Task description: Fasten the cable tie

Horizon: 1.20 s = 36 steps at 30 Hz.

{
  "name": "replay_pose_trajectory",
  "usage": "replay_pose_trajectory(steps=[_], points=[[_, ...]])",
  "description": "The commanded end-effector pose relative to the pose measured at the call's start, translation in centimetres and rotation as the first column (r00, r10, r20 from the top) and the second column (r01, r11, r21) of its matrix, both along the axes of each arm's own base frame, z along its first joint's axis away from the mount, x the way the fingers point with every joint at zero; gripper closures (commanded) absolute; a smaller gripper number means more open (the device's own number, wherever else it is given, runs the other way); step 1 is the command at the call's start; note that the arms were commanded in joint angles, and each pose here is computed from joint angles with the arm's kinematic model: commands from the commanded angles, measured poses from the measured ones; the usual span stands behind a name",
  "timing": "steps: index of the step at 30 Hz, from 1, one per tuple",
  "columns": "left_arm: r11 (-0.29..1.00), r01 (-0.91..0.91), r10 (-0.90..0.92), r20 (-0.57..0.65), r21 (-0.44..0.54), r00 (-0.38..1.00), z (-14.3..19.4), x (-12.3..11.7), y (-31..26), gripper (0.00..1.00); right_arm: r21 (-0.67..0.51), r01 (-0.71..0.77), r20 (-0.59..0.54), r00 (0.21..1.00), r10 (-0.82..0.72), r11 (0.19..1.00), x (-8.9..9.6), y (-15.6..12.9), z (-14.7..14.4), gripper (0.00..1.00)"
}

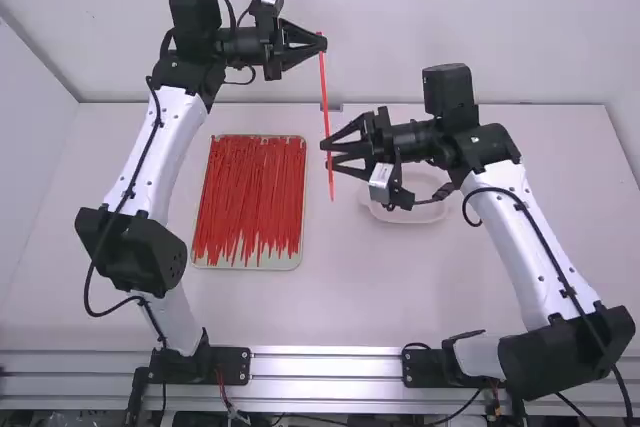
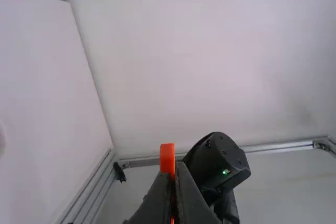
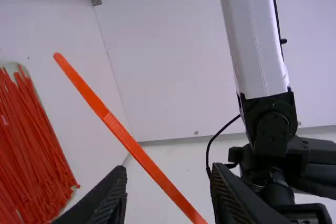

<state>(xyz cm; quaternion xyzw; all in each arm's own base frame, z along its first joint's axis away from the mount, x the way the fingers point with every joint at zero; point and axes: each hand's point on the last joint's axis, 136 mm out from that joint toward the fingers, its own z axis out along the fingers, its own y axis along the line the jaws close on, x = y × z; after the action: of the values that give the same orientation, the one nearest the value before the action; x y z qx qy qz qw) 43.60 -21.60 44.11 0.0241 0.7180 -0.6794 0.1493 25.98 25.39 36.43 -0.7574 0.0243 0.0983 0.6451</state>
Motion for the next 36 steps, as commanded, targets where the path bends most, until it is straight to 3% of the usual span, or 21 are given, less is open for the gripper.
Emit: replay_pose_trajectory(steps=[1,9,33,35,36], points=[[1.0,0.025,-0.025,0.027,-0.007,0.999,1.3,-1.1,-0.1,0.98,0.017,-0.016,0.019,1.0,0.016,1.0,-0.3,0.0,0.8,0.61],[1.0,0.003,-0.004,0.045,0.006,0.999,0.9,-0.6,1.0,0.98,0.028,-0.033,0.009,0.999,0.033,0.999,-0.6,0.0,0.9,0.75],[1.0,-0.024,0.024,0.044,0.012,0.999,0.7,-0.2,1.1,0.98,0.053,-0.071,-0.044,0.996,0.074,0.996,-1.6,-0.2,1.2,0.77],[1.0,-0.027,0.026,0.043,0.012,0.999,0.7,-0.1,1.2,0.98,0.053,-0.071,-0.047,0.996,0.074,0.996,-1.6,-0.2,1.2,0.79],[1.0,-0.026,0.025,0.045,0.013,0.999,0.7,-0.1,1.1,0.98,0.053,-0.074,-0.048,0.996,0.076,0.996,-1.7,-0.1,1.2,0.84]])
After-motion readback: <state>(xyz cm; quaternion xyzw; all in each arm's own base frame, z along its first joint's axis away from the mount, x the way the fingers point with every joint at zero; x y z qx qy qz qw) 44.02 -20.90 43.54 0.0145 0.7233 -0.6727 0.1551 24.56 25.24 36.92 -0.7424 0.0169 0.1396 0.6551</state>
